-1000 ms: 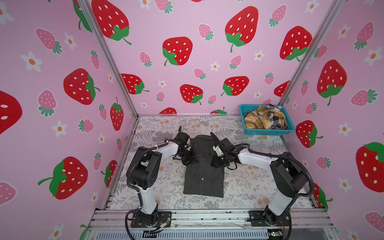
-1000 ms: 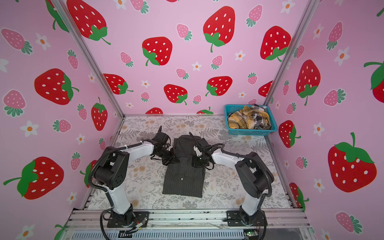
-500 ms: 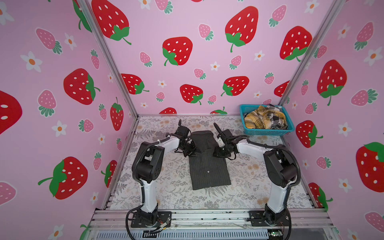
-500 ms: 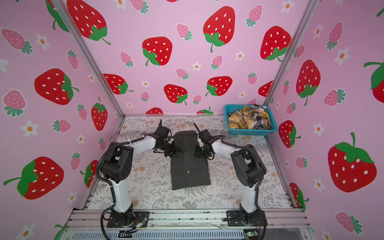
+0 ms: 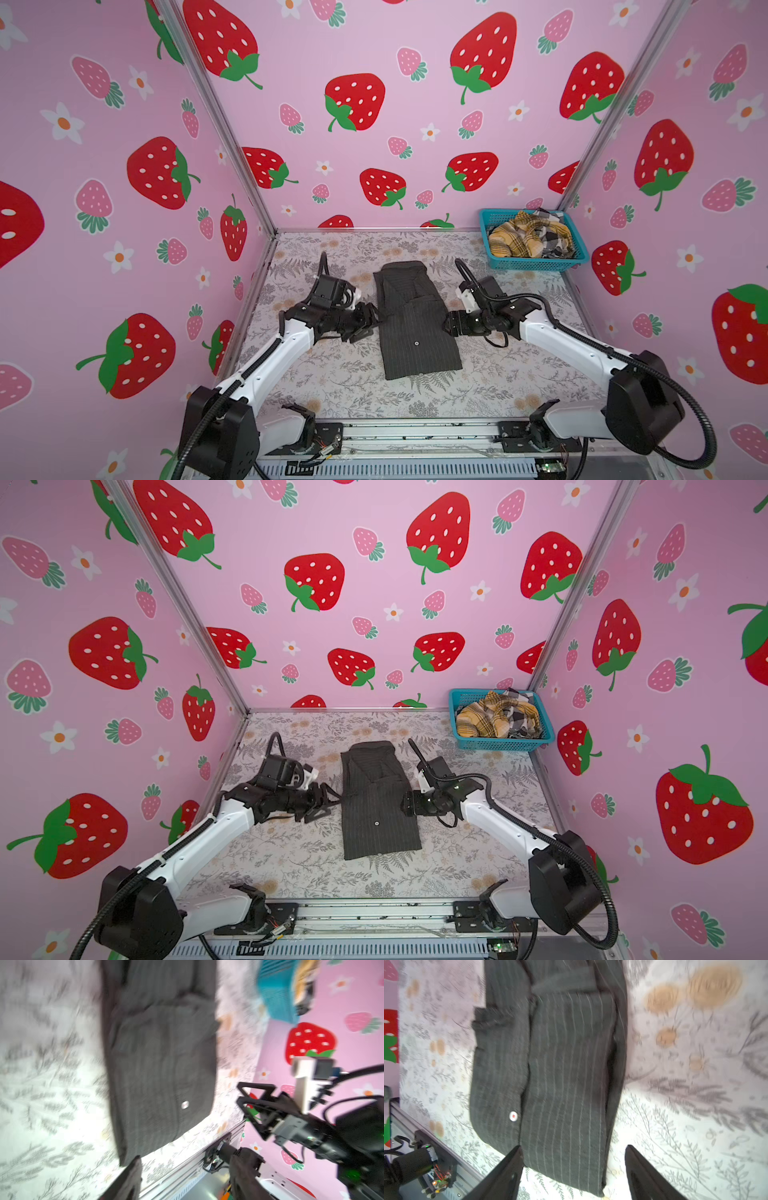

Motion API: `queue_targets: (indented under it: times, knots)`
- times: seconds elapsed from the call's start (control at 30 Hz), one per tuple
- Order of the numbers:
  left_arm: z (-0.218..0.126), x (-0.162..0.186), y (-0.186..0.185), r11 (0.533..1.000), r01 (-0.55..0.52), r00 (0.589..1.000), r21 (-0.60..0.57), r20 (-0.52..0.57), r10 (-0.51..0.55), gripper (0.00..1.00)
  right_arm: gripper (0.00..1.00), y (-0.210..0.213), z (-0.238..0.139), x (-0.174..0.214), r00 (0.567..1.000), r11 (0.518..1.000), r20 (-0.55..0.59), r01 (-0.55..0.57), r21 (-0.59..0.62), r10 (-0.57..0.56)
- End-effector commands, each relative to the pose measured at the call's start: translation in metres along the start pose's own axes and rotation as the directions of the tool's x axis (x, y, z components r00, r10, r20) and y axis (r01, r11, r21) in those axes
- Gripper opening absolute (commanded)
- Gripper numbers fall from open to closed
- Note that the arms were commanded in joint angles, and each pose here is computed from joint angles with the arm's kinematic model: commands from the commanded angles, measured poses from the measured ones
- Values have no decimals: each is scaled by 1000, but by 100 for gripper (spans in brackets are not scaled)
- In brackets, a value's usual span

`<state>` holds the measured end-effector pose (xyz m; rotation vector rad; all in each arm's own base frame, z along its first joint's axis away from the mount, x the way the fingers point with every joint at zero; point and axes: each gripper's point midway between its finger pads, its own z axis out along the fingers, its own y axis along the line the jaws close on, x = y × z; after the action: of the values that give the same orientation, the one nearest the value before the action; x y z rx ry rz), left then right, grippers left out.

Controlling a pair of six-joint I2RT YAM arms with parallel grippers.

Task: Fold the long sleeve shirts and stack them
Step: 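Draw both grippers back toward the folded shirt's near edge, then grasp the near edge of the folded shirt with both grippers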

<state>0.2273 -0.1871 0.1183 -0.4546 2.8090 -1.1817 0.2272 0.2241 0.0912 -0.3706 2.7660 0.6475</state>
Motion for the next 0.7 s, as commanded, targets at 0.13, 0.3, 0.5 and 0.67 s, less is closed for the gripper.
queue_targets:
  times: [0.13, 0.3, 0.5, 0.67]
  knots:
    - [27, 23, 21, 985, 170, 980, 20, -110, -167, 77, 79, -7, 16, 50, 987, 992, -121, -112, -55, 105]
    - [42, 22, 27, 986, 165, 973, -18, -161, -166, 77, 76, -16, 23, 57, 981, 990, -137, -140, -25, 135]
    - [50, 39, 53, 970, 191, 952, -149, -211, -220, 70, 67, -20, 28, 69, 973, 985, -163, -168, -25, 162]
    - [66, 56, 54, 968, 172, 942, -182, -257, -216, 63, 62, -24, 34, 76, 967, 982, -179, -188, -15, 182]
